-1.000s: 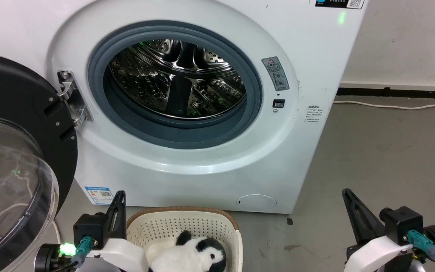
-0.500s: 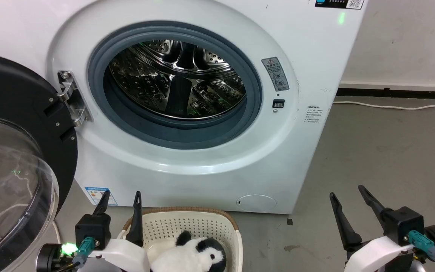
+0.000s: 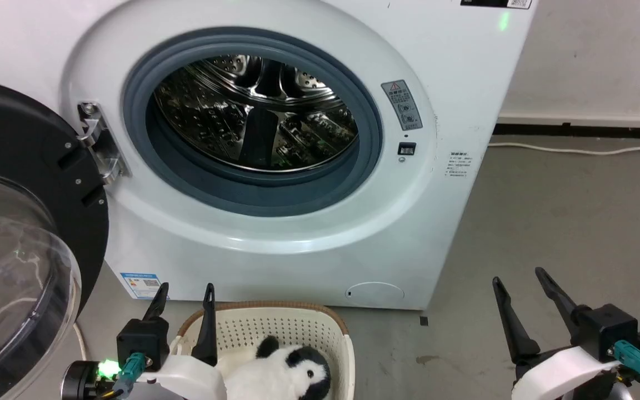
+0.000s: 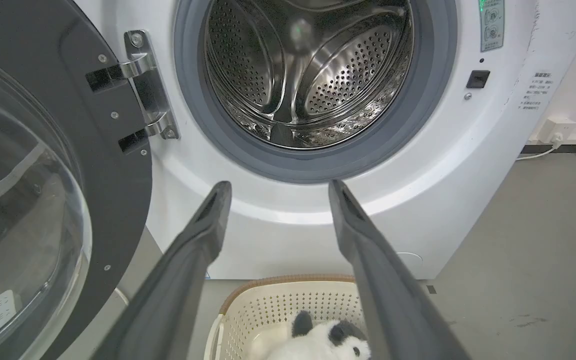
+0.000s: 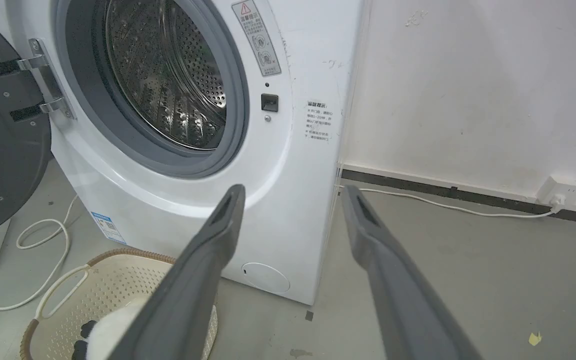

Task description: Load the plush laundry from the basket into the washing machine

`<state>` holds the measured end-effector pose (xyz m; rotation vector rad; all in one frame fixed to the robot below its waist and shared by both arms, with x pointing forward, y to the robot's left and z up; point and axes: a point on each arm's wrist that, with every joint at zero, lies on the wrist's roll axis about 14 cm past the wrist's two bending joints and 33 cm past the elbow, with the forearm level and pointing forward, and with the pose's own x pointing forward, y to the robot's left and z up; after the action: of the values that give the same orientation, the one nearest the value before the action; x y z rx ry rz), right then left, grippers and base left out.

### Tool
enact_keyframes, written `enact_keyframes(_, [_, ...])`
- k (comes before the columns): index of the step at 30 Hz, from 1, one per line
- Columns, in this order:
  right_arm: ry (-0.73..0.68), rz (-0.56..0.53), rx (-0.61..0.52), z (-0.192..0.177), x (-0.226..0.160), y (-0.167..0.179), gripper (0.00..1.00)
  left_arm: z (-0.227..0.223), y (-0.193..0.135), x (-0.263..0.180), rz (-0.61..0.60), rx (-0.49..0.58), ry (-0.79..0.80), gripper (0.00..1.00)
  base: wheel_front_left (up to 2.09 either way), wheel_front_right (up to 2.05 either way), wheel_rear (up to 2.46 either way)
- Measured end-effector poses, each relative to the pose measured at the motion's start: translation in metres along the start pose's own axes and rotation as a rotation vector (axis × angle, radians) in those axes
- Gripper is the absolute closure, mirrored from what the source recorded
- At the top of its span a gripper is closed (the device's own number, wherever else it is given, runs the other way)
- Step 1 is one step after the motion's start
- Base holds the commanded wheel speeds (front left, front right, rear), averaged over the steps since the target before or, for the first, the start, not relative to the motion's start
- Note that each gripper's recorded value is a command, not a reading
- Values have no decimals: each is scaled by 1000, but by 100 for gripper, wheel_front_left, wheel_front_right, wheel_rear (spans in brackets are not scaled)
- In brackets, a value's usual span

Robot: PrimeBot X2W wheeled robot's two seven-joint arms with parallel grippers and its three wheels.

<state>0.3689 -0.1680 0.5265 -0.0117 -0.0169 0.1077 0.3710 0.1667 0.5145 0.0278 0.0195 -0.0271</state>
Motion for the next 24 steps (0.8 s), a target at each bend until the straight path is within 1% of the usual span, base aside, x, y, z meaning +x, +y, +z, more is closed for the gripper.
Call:
enact_keyframes(7, [17,-13,10,-8,3,-5,0,-19,-7,6,-17,-7,52,0,0,0,0])
enact_keyframes(13, [29,-28,29,-16,6,-10,0,-33,-14,20,-41,-7,84,0,0,0,0])
enact_keyframes(24, [33,-45,33,-23,21,-17,0,-78,-26,43,-96,1,206,0,0,0,0])
